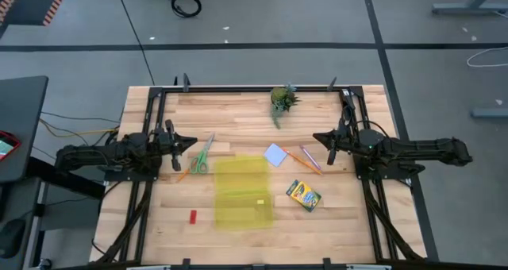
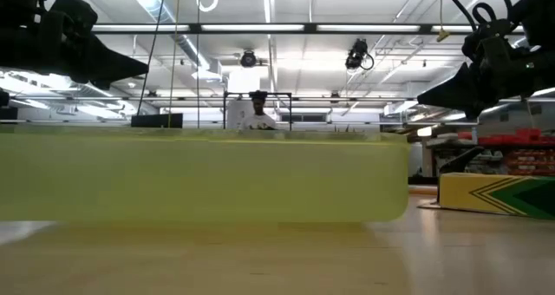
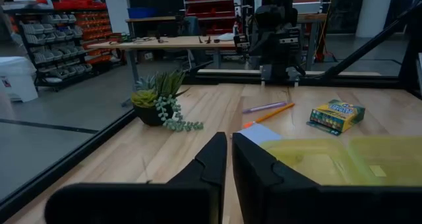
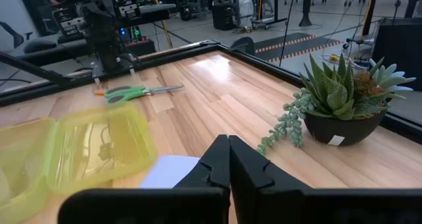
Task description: Pack school essentials
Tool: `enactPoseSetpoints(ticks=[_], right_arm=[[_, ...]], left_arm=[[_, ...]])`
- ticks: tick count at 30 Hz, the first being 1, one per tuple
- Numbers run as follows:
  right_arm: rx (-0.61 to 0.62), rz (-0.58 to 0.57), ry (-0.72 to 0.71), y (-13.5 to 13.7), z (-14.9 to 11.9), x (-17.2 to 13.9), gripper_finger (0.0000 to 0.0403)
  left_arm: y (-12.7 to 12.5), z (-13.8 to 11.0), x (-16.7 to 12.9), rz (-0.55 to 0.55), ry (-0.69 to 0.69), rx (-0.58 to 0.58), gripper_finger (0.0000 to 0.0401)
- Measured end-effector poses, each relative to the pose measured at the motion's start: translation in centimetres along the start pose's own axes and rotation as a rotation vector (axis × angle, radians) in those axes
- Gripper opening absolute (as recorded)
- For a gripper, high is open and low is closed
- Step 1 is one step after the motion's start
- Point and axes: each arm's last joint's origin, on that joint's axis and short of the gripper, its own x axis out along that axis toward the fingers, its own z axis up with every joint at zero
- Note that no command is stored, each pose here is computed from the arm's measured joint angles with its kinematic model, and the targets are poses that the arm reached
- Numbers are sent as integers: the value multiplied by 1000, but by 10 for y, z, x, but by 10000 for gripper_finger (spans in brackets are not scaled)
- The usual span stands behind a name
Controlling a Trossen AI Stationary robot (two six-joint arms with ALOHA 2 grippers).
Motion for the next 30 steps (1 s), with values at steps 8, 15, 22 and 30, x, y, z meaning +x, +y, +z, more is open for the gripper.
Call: enactPoseSetpoints(ticks=[8,15,22,30], right_arm=[[0,0,0,0,0,0,8],[2,1,-7,0,0,0,8],[194,0,-119,0,12,-1,8],[388,44,-135,3,29,-3,8]], left_arm=[[0,0,0,0,0,0,23],[0,0,0,0,0,0,33],[0,0,0,0,0,0,35],[0,0,0,0,-1,0,29]])
